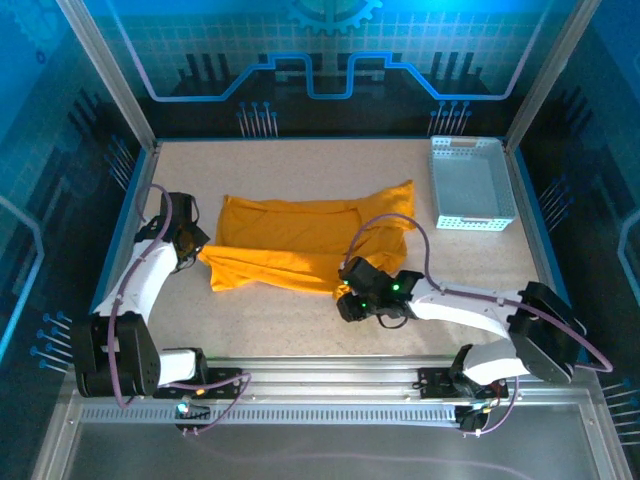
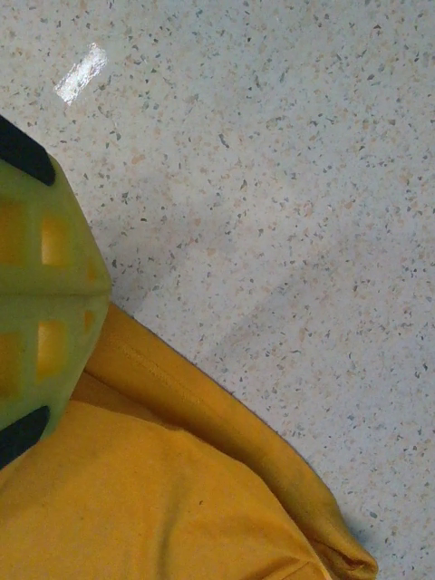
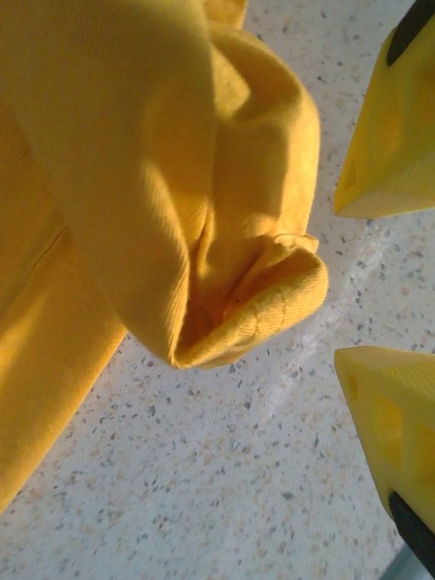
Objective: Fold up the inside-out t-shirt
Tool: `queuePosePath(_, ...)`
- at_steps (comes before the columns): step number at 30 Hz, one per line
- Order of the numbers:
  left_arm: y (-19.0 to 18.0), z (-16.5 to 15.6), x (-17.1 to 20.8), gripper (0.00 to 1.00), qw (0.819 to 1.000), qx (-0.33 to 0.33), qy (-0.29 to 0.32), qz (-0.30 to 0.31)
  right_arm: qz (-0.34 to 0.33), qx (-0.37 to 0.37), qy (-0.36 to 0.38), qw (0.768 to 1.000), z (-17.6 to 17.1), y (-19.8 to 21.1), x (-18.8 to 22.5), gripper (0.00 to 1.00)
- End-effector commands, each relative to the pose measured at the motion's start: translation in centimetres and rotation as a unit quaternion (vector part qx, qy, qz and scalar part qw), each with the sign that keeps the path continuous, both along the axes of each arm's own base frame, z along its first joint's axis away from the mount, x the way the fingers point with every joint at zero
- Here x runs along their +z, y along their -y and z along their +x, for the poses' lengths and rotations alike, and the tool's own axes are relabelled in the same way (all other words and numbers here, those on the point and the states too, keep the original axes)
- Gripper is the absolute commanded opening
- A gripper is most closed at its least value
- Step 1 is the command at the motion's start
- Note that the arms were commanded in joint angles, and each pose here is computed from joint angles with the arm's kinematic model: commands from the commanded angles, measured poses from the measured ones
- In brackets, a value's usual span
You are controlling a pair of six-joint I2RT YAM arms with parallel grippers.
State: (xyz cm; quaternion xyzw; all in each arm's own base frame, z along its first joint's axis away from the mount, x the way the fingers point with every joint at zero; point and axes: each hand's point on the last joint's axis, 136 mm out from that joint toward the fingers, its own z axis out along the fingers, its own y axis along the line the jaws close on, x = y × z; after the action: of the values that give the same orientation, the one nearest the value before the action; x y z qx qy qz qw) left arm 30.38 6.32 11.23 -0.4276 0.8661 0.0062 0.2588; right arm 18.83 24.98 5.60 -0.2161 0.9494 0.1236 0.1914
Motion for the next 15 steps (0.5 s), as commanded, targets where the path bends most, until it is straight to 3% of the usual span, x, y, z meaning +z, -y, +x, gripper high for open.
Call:
queuePosePath(1,-0.1,-0.1,-0.1,0.00,1.000,-0.002,-0.004,-0.006,-0.042,0.031,0.061,0.997,1.7,-0.4,0.8,0.42)
queuePosePath(10,0.0,0.0,-0.3,0.00,1.000,-0.002,-0.004,-0.009,-0.063,0.041,0.098,0.992,3.5,-1.0,1.0,0.41)
queuePosePath(15,-0.1,0.0,0.0,0.00,1.000,-0.003,-0.003,-0.007,-0.066,0.052,0.092,0.992,3.7,-1.6,0.5,0.32)
